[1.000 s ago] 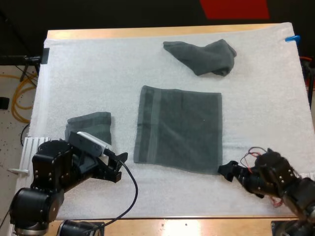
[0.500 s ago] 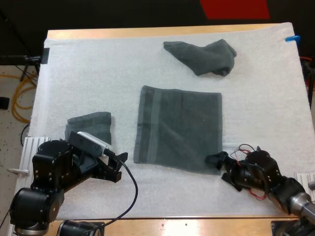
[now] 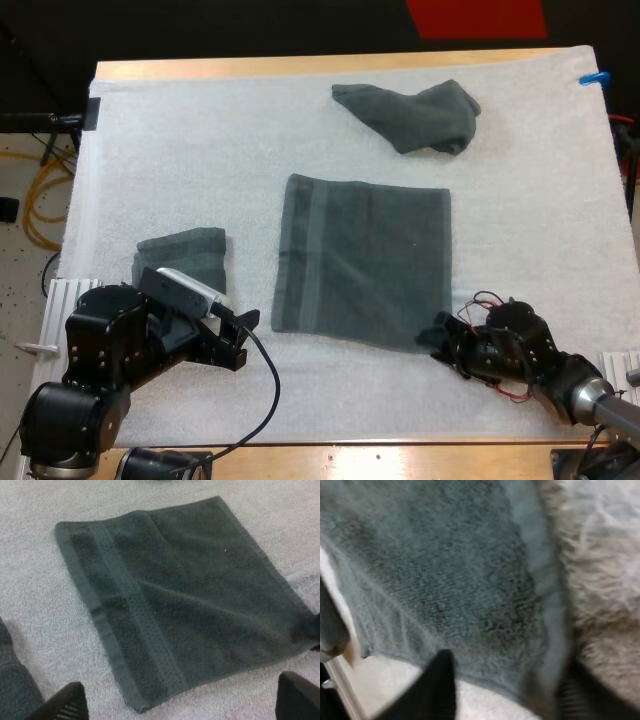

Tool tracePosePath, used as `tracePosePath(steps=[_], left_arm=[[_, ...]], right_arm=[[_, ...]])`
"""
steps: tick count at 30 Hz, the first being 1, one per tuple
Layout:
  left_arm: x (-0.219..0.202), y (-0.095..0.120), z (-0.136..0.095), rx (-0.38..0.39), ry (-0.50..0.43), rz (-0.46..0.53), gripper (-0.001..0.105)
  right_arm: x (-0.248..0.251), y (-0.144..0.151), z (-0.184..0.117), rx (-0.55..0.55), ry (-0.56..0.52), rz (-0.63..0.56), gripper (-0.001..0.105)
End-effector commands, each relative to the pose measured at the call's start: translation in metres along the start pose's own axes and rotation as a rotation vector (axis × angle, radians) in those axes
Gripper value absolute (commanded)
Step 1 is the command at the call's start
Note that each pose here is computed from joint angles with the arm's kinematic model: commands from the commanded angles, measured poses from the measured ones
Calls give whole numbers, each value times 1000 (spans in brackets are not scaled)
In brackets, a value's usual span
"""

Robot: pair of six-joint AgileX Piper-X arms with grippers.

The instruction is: Pick towel from pile fold and stack

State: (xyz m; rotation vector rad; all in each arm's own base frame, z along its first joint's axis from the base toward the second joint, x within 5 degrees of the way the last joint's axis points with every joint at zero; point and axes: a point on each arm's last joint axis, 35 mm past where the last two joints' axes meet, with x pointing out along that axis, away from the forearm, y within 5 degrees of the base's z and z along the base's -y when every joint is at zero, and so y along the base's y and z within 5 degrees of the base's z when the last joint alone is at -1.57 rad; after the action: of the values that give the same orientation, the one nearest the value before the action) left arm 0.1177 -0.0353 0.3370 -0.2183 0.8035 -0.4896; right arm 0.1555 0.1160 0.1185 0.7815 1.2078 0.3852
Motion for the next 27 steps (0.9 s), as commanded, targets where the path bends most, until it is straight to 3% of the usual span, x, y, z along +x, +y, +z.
tracePosePath(steps=[1, 3, 5, 9, 19, 24, 27], left_arm=[[1, 1, 1, -6, -7, -1, 73], [9, 2, -2, -53, 24, -19, 73], [21, 4, -7, -104, 68, -66, 73], [54, 7, -19, -128, 149, -138, 73], [148, 38, -30, -237, 362, -40, 73], [184, 52, -45, -296, 497, -24, 73], [200, 58, -50, -317, 526, -55, 73]], right_arm=[[0, -1, -2, -18, 15, 2, 23], [0, -1, -2, -59, 19, 4, 7], [0, -1, -2, -81, 26, 0, 0], [-2, -2, -4, -109, 44, -10, 0], [-20, -3, -11, -199, 37, -93, 0], [-26, -2, -12, -228, 19, -104, 0], [-27, -2, -12, -234, 20, -104, 0]])
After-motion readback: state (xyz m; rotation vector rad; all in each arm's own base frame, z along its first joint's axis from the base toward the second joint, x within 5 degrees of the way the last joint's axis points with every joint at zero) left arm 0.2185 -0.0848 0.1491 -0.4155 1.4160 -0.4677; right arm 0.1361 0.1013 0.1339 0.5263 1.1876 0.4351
